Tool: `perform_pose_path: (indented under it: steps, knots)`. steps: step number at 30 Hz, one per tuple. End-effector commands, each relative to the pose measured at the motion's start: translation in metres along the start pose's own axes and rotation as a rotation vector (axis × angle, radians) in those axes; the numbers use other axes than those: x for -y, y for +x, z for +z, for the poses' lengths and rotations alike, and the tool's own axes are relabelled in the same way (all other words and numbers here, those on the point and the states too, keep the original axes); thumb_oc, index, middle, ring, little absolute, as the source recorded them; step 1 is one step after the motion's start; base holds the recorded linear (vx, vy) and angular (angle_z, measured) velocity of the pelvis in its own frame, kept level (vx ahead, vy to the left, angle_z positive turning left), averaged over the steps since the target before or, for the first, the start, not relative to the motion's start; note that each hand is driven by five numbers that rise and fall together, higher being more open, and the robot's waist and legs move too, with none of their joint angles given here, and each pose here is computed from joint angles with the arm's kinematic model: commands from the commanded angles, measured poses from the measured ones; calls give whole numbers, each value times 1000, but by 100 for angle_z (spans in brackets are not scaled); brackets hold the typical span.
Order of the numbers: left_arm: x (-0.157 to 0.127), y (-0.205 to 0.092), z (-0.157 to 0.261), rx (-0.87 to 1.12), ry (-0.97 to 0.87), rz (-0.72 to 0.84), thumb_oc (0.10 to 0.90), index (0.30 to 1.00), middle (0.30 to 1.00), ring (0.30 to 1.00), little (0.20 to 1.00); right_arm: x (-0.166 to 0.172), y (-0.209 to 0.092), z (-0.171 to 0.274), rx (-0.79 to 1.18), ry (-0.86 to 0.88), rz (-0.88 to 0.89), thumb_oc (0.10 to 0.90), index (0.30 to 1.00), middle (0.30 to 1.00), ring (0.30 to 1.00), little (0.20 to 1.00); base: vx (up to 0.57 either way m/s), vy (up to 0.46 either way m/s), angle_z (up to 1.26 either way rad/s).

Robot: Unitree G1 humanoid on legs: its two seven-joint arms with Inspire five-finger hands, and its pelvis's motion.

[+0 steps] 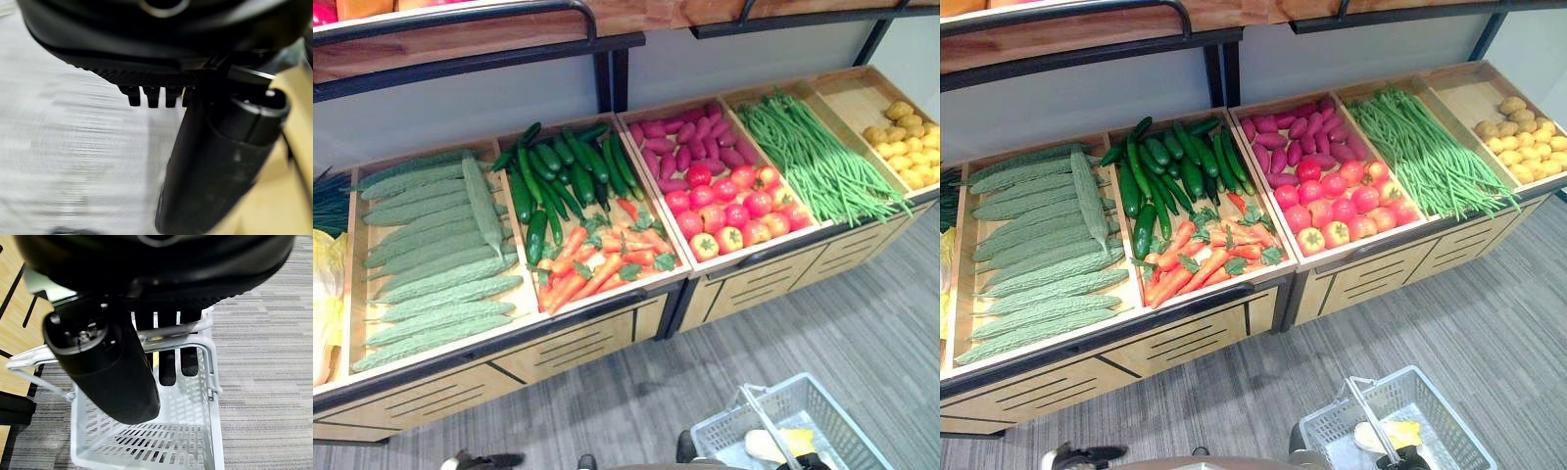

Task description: Get the vegetables into the basket

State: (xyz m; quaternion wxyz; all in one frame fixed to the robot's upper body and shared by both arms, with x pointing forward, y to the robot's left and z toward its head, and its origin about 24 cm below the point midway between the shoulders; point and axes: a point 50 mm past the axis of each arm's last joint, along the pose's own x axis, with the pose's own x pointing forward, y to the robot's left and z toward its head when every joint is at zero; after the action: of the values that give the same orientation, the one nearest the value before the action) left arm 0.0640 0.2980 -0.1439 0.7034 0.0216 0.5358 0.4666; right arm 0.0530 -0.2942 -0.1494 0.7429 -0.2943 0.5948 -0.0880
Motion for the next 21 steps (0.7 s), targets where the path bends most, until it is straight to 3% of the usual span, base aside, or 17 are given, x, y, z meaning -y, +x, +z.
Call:
perform_pose_path:
  steps: [1, 4, 5, 6, 8, 9, 10, 11, 14, 18, 20, 21]
  knots:
    - [-55, 16, 21, -33, -264, 263, 900, 1000, 1000, 1000, 1000, 1, 1, 9, 26, -25, -15, 400, 300, 300, 300, 300, 23, 32, -3]
    - [-69, 19, 40, 32, -313, 305, 900, 1000, 1000, 1000, 1000, 2, 1, 9, 33, -45, -16, 400, 300, 300, 300, 300, 0, 0, 0]
    - [-79, 18, 72, 171, -315, 350, 900, 1000, 1000, 1000, 1000, 1, 1, 9, 50, -57, -18, 400, 300, 300, 300, 300, 0, 0, 0]
    - [-78, 18, 71, 171, -314, 351, 900, 1000, 1000, 1000, 1000, 1, 1, 9, 50, -57, -17, 400, 300, 300, 300, 300, 0, 0, 0]
    - [-83, 9, 108, 367, -292, 390, 900, 1000, 1000, 1000, 1000, -1, 0, 8, 63, -58, -20, 400, 300, 300, 300, 300, 2, -1, -2]
    - [-89, -33, 175, 813, -256, 432, 900, 1000, 1000, 1000, 1000, -6, -2, 3, 57, -31, -22, 400, 300, 300, 300, 300, 0, 0, 0]
    - [-89, -34, 174, 813, -253, 434, 900, 1000, 1000, 1000, 1000, -6, -2, 3, 57, -31, -21, 400, 300, 300, 300, 300, 4, -47, 16]
    - [-88, -71, 203, 1076, -221, 430, 900, 1000, 1000, 1000, 1000, -6, -2, 1, 47, 0, -22, 400, 300, 300, 300, 300, -19, -35, 12]
    - [-76, -130, 237, 1414, -179, 344, 900, 1000, 1000, 1000, 1000, -4, -1, 5, 57, -3, -18, 400, 300, 300, 300, 300, -17, -18, 6]
    - [-45, -167, 250, 1618, -52, 36, 900, 1000, 1000, 1000, 1000, 4, 1, 17, 105, -6, -23, 400, 300, 300, 300, 300, -19, 6, -11]
    - [-9, -192, 255, 1693, 77, -301, 900, 1000, 1000, 1000, 1000, 8, 2, 23, 134, -17, -4, 400, 300, 300, 300, 300, -7, 15, -21]
    - [-2, -196, 256, 1687, 81, -382, 900, 1000, 1000, 1000, 1000, 11, 2, 22, 129, -17, -7, 400, 300, 300, 300, 300, 9, 14, -23]
